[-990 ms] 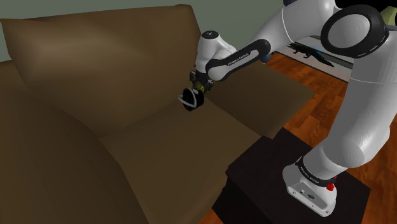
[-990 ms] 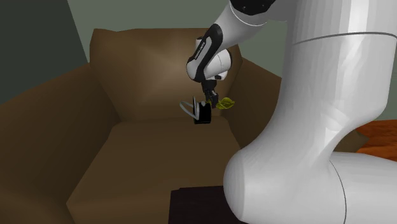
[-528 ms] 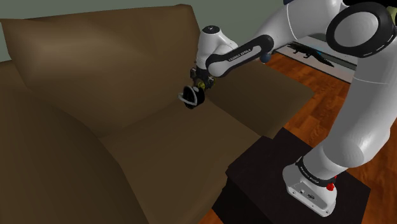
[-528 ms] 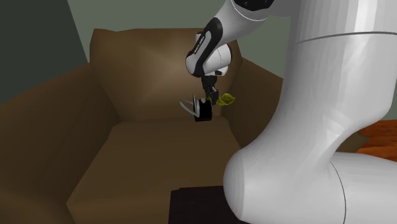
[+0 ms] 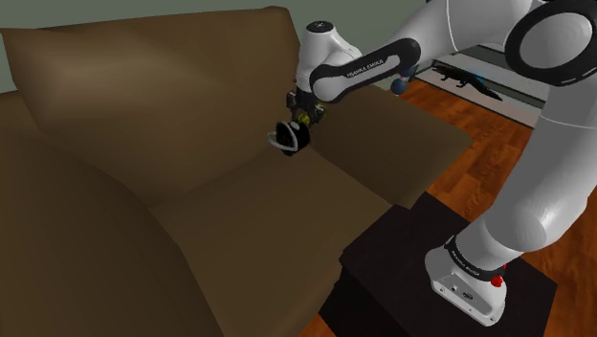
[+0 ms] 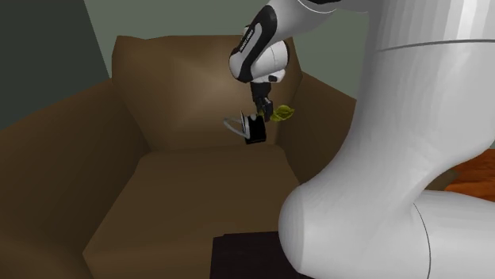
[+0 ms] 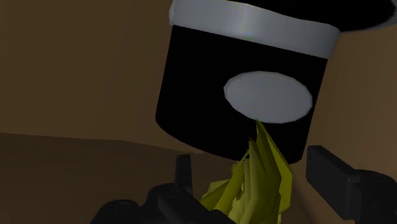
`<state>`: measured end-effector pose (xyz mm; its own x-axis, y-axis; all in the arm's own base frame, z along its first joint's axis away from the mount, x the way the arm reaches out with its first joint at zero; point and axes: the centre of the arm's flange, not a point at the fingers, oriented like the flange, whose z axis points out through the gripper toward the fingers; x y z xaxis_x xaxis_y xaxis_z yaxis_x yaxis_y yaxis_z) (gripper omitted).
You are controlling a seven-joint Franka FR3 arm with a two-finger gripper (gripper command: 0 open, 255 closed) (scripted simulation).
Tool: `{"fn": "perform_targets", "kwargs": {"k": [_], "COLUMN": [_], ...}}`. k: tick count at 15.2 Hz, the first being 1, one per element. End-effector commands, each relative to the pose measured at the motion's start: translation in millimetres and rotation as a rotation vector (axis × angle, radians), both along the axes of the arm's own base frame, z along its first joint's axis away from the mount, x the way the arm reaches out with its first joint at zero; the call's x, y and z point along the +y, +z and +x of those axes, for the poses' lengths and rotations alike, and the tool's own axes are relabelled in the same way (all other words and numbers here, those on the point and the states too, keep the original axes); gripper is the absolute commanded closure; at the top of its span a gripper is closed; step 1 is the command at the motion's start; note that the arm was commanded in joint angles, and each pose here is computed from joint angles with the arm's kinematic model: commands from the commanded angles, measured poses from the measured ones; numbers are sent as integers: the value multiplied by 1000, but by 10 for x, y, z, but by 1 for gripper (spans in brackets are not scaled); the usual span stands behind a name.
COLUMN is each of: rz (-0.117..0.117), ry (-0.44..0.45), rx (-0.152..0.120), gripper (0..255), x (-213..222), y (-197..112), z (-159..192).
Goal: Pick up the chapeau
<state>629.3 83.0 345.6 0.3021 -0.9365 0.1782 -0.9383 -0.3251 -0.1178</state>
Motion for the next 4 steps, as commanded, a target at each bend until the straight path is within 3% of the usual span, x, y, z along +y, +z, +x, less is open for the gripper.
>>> {"fn": "perform_targets", "kwargs": {"k": [1, 4], "rz": [0, 0], "ry": [0, 0], "rx": [-2, -2], "gripper": [255, 255], "x": [0, 0], "y": [117, 178], "z": [-4, -4]}}
